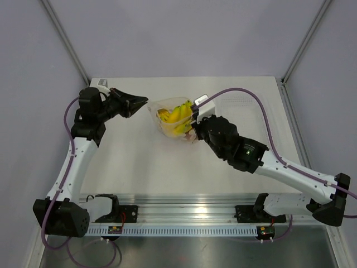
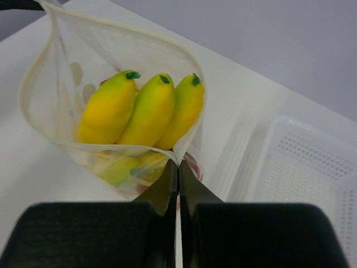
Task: Place the food in the zip-top bag and seal the zipper
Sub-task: Adjust the zipper food storage bag at the center of the board, then zip the zipper food storage bag at the center of the board.
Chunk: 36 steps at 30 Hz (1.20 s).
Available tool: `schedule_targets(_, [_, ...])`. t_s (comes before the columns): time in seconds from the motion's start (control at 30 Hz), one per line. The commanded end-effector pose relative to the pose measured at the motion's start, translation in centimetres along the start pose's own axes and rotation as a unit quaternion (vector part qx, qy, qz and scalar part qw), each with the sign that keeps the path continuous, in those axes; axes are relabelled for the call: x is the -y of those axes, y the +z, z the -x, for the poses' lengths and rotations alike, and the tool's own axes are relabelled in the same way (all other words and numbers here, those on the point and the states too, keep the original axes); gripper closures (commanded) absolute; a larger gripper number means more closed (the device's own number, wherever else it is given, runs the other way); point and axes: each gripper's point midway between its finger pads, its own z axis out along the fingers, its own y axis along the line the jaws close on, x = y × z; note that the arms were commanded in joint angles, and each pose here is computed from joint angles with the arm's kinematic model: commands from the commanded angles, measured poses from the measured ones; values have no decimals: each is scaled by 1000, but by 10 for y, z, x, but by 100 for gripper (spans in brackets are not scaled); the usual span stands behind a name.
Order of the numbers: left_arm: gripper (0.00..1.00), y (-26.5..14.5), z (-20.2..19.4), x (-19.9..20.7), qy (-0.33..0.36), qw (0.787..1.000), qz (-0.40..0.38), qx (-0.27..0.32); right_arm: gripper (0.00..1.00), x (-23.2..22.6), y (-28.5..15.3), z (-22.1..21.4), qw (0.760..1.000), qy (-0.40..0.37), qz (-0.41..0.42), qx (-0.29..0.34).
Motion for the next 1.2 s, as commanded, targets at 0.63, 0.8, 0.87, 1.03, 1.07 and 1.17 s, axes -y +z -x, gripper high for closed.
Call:
schedule_targets(0.63, [100, 0, -37, -47, 23, 997, 23, -64, 54, -9, -18, 26, 993, -40, 111, 4])
schedule_targets(0.8, [100, -5, -33, -51, 7, 999, 39, -35, 56, -39, -5, 49, 979, -89, 183, -14])
schedule_targets(0.87, [100, -8, -33, -52, -8, 998, 45, -30, 56, -50, 3, 45, 974, -108, 196, -24])
schedule_targets(1.03, [100, -19, -27, -55, -19, 996, 89, 3, 47, -90, 24, 33, 965, -128, 227, -40])
schedule_targets(1.07, [100, -21, -24, -53, -17, 996, 91, 17, 32, -92, 26, 41, 969, -119, 215, -35])
schedule_targets(1.17, [100, -25, -21, -52, -25, 994, 102, 30, 29, -108, 35, 34, 975, -97, 189, -64])
